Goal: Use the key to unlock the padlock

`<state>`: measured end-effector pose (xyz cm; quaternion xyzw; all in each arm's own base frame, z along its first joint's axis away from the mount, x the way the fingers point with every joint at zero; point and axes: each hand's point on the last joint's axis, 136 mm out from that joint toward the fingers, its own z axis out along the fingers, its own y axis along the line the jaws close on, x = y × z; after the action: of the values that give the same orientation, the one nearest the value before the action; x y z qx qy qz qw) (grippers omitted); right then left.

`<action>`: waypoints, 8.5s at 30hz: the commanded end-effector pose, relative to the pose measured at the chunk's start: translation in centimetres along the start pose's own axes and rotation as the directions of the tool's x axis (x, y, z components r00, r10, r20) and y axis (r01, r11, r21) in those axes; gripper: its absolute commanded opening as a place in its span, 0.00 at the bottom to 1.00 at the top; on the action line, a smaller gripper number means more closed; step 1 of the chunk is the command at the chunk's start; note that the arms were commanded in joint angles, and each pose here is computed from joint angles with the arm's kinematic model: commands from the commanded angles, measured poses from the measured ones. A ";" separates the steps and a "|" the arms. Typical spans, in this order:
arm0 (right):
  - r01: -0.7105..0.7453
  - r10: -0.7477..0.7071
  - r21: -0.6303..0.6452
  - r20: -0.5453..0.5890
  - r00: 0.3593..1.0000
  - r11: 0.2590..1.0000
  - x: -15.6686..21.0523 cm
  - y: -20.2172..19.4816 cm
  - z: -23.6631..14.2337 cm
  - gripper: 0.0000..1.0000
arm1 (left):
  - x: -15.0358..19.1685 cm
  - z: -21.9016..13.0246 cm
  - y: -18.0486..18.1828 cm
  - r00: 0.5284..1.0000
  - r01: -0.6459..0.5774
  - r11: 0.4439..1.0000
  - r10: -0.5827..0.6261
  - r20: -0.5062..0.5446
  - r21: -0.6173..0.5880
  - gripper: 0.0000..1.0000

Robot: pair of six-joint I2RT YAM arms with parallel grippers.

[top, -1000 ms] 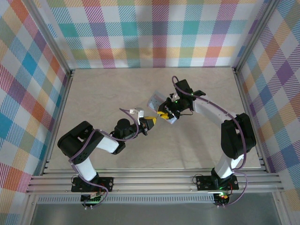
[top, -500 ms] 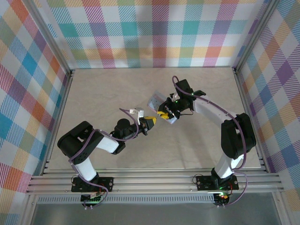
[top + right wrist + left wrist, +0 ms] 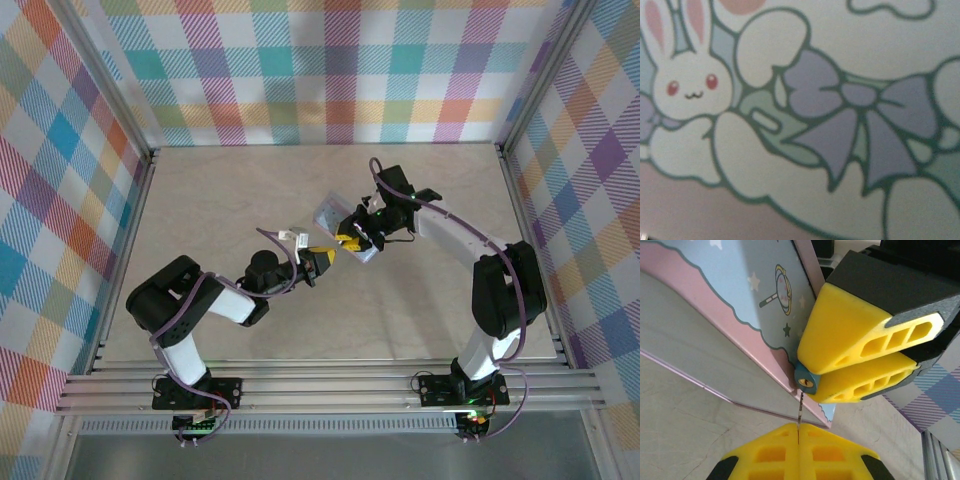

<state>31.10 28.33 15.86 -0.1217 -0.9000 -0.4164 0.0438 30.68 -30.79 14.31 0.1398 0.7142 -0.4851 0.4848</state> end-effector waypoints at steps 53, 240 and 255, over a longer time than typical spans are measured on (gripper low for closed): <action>0.031 -0.033 -0.066 -0.033 0.999 0.997 -0.7 1.9 -3.2 0.00 | -3.7 0.5 -3.0 0.995 -0.049 0.992 0.038 0.095 0.115 0.00; 0.747 -0.730 -0.313 0.196 0.655 0.587 10.4 8.2 -3.5 0.00 | -9.2 -10.7 -8.5 0.944 0.324 0.919 -0.301 -0.135 0.222 0.44; 0.737 -0.747 -0.377 0.153 0.647 0.561 11.3 8.9 -3.7 0.00 | -9.1 -9.3 -9.8 0.942 0.326 0.891 -0.278 -0.188 0.316 0.38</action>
<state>22.50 32.81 25.94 0.2483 -0.7715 -0.5659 -0.1513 23.92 -24.82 25.96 0.1100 0.6871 -0.6473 0.3111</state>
